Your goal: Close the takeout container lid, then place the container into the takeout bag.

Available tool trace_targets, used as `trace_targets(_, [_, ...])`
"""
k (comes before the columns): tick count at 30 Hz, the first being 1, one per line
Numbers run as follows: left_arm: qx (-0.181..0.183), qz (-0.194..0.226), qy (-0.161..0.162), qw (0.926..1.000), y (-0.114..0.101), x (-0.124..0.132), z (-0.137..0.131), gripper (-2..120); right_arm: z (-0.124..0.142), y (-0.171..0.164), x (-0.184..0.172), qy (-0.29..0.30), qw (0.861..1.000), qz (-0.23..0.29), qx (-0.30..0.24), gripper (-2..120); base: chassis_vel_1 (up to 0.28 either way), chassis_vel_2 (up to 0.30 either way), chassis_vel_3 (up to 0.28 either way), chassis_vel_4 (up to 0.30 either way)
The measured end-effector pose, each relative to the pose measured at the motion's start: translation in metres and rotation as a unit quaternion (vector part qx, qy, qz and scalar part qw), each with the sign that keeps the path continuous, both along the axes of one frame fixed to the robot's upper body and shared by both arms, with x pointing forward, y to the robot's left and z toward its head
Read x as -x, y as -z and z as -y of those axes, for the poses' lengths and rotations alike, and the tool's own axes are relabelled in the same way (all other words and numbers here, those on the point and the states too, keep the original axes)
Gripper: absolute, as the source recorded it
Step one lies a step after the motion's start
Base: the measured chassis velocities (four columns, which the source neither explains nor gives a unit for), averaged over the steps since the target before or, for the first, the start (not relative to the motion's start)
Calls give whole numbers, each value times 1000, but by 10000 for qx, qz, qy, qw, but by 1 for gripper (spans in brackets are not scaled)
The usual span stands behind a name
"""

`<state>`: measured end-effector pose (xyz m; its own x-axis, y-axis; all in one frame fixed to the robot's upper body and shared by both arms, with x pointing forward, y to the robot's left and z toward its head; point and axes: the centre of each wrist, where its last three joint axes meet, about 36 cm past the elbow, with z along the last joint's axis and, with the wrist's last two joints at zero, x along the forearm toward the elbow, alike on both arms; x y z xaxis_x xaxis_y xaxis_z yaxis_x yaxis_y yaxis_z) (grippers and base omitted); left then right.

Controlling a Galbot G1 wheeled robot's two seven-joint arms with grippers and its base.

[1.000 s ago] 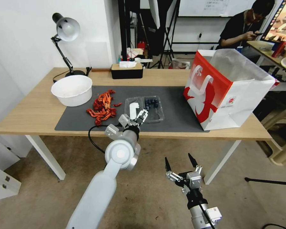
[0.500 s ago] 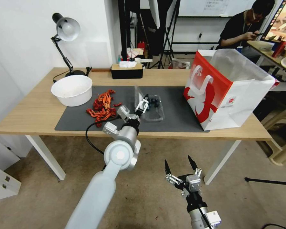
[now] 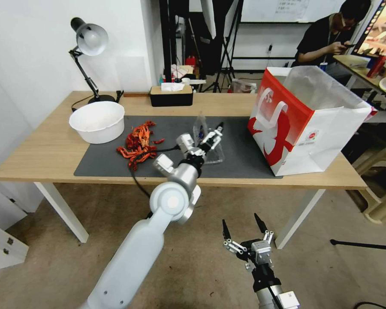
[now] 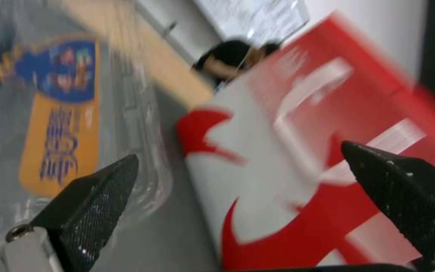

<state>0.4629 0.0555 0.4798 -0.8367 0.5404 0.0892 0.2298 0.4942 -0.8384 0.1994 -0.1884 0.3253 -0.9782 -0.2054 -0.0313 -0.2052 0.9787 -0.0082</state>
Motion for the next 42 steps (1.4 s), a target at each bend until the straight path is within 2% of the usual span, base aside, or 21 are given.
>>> trace_targets(2, [-160,-280,23,9995,1,-8,8,100,0,-1,0,17,10000,2,-20,100,0,0,0,0])
trace_targets(4, [-191,-315,13,9993,2,-10,9,100,0,-1,-1,23,10000,3,-38,100,0,0,0,0])
trace_targets(8, [-400,-479,-136,9980,2,-17,9,84,-2,-9,-3,-58,9995,37,-299,100,0,0,0,0])
trace_targets(10, [-422,-492,-147,9978,2,-18,9,83,-2,-10,-4,-71,9994,40,-346,100,0,0,0,0])
trace_targets(11, [-559,-524,-181,9969,5,-19,6,73,-1,-20,-10,-233,9966,43,-786,100,0,0,0,0])
trace_targets(12, [-559,-524,-181,9969,5,-19,6,73,-1,-20,-10,-233,9966,43,-786,100,0,0,0,0])
trace_targets(15, [-801,-578,-181,9949,9,-19,3,60,10,-44,-28,-469,9881,64,-1464,100,0,0,0,0])
trace_targets(16, [-801,-578,-181,9949,9,-19,3,60,10,-44,-28,-469,9881,64,-1464,100,0,0,0,0])
trace_targets(18, [-878,-618,-197,9940,11,-18,2,50,22,-66,-43,-620,9783,78,-1975,100,0,0,0,0])
trace_targets(19, [-906,-641,-214,9936,12,-17,2,43,31,-87,-57,-713,9653,66,-2512,100,0,0,0,0])
trace_targets(20, [-906,-641,-214,9936,12,-17,2,43,31,-87,-57,-713,9653,66,-2512,100,0,0,0,0])
trace_targets(22, [-918,-653,-221,9934,13,-17,2,36,37,-107,-71,-779,9491,19,-3053,100,0,0,0,0])
trace_targets(23, [-935,-664,-230,9931,14,-17,1,29,42,-127,-88,-864,9291,-103,-3596,100,0,0,0,0])
trace_targets(24, [-935,-664,-230,9931,14,-17,1,29,42,-127,-88,-864,9291,-103,-3596,100,0,0,0,0])
trace_targets(27, [-965,-674,-249,9927,15,-17,-1,15,49,-151,-121,-992,9025,-406,-4172,100,0,0,0,0])
trace_targets(30, [-975,-680,-265,9926,15,-17,-2,10,52,-156,-136,-1027,8945,-607,-4308,100,0,0,0,0])
trace_targets(31, [-983,-679,-284,9924,15,-18,-3,3,55,-160,-152,-1039,8900,-781,-4371,100,0,0,0,0])
trace_targets(32, [-1005,-684,-329,9920,16,-19,-7,0,58,-173,-205,-964,8839,-1170,-4424,100,0,0,0,0])
trace_targets(33, [-1005,-684,-329,9920,16,-19,-7,0,58,-173,-205,-964,8839,-1170,-4424,100,0,0,0,0])
trace_targets(36, [-1012,-734,-340,9916,20,-18,-8,0,53,-180,-251,-644,8913,-1765,-4125,100,0,0,0,0])
trace_targets(42, [-1031,-795,-364,9908,25,-18,-8,0,44,-184,-292,-498,8991,-2365,-3650,100,0,0,0,0])
